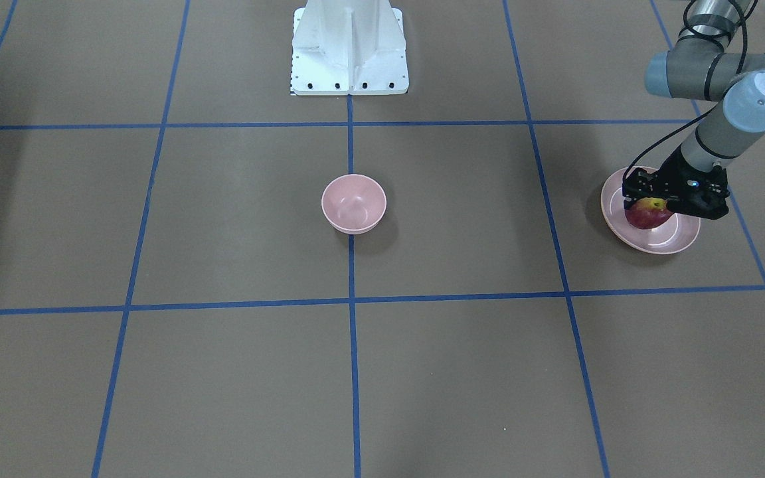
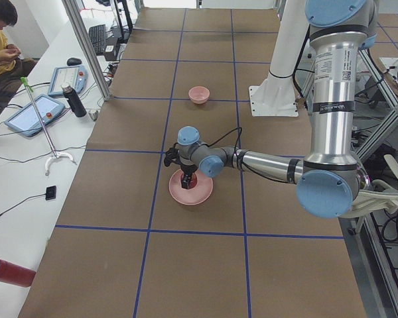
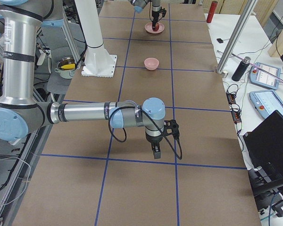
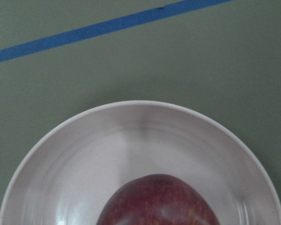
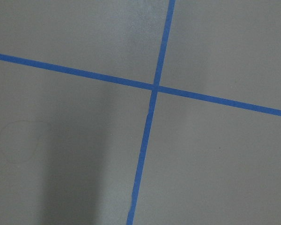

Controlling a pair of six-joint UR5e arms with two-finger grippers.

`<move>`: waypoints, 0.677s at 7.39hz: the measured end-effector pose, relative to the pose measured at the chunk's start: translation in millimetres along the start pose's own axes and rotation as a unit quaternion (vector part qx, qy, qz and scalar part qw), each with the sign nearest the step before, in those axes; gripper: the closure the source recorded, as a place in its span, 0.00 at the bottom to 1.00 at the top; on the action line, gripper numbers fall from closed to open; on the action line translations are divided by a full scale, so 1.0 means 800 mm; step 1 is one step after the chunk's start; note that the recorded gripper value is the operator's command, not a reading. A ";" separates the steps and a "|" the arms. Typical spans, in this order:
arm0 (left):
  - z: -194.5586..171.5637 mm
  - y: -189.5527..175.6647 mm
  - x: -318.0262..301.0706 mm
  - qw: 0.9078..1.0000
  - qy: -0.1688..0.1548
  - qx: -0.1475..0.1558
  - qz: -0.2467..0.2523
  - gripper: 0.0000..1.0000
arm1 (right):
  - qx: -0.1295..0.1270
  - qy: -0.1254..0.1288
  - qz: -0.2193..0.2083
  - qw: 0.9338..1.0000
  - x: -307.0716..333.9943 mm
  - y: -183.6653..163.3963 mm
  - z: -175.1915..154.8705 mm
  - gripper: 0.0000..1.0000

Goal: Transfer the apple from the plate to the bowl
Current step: 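Lower the left gripper onto the red apple on the plate and grasp it, then lift the apple with the left gripper and carry it over the bowl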

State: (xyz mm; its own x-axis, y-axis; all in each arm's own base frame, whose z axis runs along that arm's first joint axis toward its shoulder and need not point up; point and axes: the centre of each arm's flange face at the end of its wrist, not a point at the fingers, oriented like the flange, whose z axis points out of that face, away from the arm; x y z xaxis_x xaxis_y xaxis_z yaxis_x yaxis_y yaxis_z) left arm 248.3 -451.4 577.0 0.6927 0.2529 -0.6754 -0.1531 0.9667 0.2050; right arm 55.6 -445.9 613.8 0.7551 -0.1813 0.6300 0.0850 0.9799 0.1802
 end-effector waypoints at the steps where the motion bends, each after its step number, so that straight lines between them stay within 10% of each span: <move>1: -0.004 -0.002 0.004 1.000 0.003 0.002 0.002 0.44 | 0.000 0.000 0.000 1.000 0.000 0.000 0.000 0.00; 5: -0.066 -0.017 0.050 0.998 0.052 0.019 0.009 0.43 | 0.000 0.000 0.001 1.000 0.000 0.001 0.000 0.00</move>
State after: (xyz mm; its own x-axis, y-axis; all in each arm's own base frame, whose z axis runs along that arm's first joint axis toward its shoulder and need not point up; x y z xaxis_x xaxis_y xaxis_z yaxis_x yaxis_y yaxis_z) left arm 241.3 -452.5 509.9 0.6132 0.2739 -0.7409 -0.1355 0.9605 0.2429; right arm 55.6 -445.5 614.1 0.7553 -0.1794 0.6304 0.0839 0.9804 0.1785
